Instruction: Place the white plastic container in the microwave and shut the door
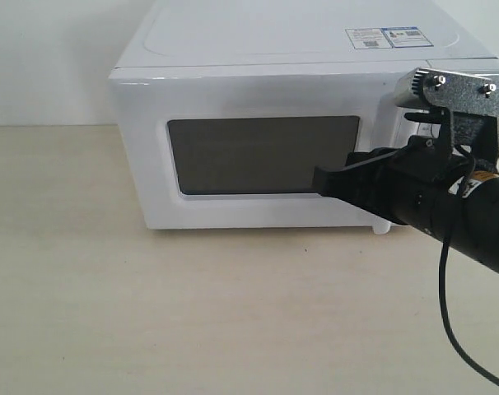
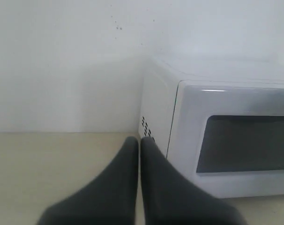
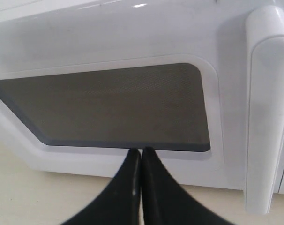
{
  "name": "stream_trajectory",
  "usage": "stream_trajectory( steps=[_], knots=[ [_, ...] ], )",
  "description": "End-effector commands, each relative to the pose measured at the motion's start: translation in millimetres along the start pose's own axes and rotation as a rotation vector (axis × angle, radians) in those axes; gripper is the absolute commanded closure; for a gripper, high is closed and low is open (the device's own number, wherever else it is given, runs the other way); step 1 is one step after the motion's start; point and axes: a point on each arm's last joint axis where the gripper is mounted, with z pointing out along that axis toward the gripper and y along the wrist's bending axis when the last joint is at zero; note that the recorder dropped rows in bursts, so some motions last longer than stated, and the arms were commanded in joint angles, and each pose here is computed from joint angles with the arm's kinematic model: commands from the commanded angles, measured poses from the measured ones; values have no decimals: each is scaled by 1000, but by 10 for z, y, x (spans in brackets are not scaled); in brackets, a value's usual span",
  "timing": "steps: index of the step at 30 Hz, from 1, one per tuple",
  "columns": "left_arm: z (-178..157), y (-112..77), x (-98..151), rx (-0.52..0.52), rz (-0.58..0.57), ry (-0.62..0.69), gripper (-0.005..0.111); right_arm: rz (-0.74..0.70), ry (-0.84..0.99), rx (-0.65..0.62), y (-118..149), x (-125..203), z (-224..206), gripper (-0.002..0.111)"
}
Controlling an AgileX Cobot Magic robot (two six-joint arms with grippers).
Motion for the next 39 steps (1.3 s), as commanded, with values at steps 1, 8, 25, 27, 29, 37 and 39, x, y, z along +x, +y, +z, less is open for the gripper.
stream_trajectory(
  steps=[1, 8, 25, 27, 29, 37, 39],
  knots=[
    [59, 24, 256, -2, -90, 33, 103, -12, -6, -4, 1, -5, -21, 108],
    [56, 64, 512, -42, -70, 217, 103, -12, -6, -4, 1, -5, -21, 108],
    [57, 79, 598, -50, -36, 254, 103, -12, -6, -4, 1, -5, -21, 108],
    [57, 79, 598, -50, -36, 254, 103, -12, -6, -4, 1, -5, -21, 108],
    [57, 79, 598, -50, -36, 254, 103, -10, -6, -4, 1, -5, -21, 108],
    [57, 79, 598, -50, -36, 254, 103, -12, 4, -6, 3, 5, -21, 108],
    [57, 79, 598, -50, -36, 254, 103, -10, 8, -7, 3, 9, -21, 108]
  ],
)
